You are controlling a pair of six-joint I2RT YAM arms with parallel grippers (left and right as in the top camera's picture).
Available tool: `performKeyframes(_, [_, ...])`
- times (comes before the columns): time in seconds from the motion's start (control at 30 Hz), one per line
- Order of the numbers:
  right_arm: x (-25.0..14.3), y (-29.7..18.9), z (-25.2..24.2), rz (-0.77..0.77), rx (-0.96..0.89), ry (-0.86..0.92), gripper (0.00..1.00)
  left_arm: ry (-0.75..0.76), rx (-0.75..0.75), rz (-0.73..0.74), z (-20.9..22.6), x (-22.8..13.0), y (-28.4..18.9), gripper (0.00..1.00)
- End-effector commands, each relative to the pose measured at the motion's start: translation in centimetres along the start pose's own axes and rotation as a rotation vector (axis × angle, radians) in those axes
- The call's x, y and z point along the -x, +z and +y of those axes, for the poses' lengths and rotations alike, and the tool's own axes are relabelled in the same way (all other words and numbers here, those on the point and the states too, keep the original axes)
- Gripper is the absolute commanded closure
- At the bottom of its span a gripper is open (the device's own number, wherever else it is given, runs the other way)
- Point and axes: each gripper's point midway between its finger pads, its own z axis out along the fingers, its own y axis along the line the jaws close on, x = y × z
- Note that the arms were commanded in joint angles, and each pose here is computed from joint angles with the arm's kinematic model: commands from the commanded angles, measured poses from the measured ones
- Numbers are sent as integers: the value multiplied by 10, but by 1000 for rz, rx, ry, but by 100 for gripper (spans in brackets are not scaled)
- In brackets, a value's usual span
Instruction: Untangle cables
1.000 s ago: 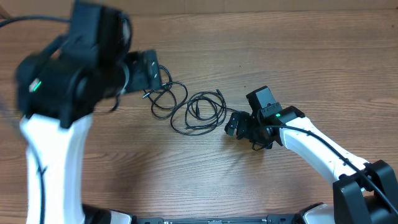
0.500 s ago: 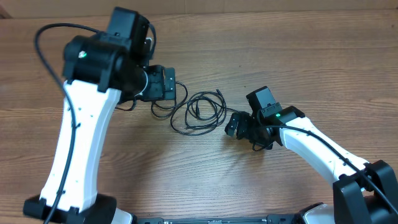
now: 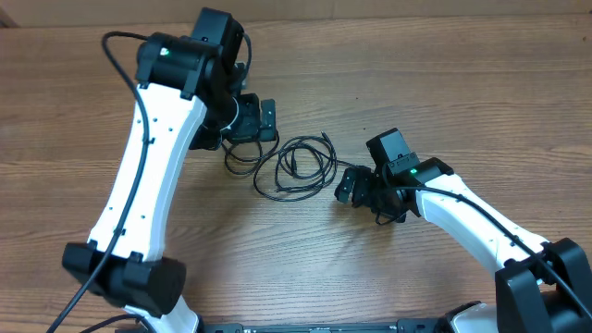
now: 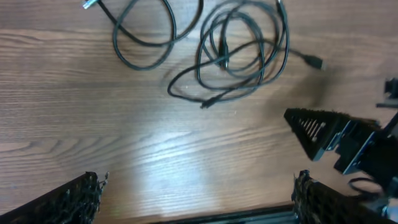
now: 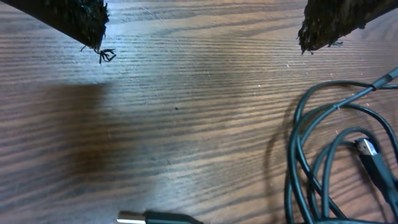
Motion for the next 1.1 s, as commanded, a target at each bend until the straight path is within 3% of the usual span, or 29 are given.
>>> performKeyframes(0.0, [-3, 2, 0, 14, 8, 3, 0, 97, -3, 83, -6, -13, 14, 2])
performKeyframes(0.17, [2, 2, -2, -11, -11, -43, 0, 152, 16, 118, -13, -21, 34, 2])
performKeyframes(0.57, [-4, 2, -6, 13, -24, -55, 0, 117, 81, 13, -9, 16, 108, 9])
performKeyframes(0.73, [-1, 2, -4, 2, -15, -57, 0, 286, 85, 21, -9, 24, 126, 9])
performKeyframes(1.07, [3, 2, 0, -15, 0, -37, 0, 429, 80, 170, -3, 16, 180, 14])
